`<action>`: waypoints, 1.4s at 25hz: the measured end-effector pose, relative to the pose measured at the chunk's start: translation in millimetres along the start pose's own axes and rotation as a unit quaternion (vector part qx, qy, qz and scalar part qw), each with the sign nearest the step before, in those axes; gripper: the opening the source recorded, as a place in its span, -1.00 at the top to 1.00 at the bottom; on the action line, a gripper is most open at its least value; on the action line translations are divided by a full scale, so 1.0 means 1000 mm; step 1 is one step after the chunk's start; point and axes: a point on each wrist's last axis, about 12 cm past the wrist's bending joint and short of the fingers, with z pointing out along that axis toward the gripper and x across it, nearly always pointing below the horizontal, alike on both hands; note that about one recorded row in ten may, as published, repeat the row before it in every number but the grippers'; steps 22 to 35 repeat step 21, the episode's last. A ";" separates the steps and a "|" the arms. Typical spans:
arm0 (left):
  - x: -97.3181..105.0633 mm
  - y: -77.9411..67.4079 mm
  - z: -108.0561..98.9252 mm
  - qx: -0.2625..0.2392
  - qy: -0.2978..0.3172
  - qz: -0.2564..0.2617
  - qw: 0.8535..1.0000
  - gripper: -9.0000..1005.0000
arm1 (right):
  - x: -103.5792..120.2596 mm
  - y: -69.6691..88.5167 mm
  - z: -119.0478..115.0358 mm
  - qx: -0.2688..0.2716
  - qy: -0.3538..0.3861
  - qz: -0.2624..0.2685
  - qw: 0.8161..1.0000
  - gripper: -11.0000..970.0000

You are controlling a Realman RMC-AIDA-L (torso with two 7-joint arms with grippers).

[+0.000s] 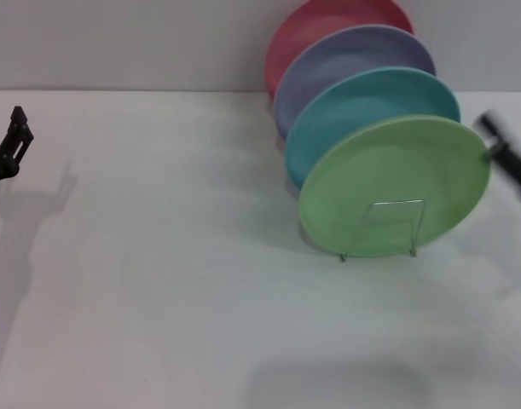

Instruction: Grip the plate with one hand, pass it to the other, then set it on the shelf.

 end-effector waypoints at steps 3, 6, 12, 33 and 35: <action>0.002 0.002 -0.002 -0.004 0.005 0.001 1.000 -0.62 | -0.007 -0.013 -0.019 0.089 -0.038 0.016 0.995 -0.39; 0.003 0.007 -0.006 -0.017 0.006 -0.001 1.000 -0.62 | -0.007 -0.029 -0.042 0.192 -0.043 0.024 0.980 -0.51; 0.003 0.012 -0.009 -0.032 0.003 0.006 0.999 -0.62 | 0.015 -0.063 -0.091 0.438 -0.009 0.108 0.892 -0.57; 0.002 0.010 -0.005 -0.034 0.003 0.032 0.999 -0.62 | 0.031 -0.055 -0.090 0.460 0.030 0.125 0.879 -0.57; 0.002 0.010 -0.005 -0.034 0.003 0.032 0.999 -0.62 | 0.031 -0.055 -0.090 0.460 0.030 0.125 0.879 -0.57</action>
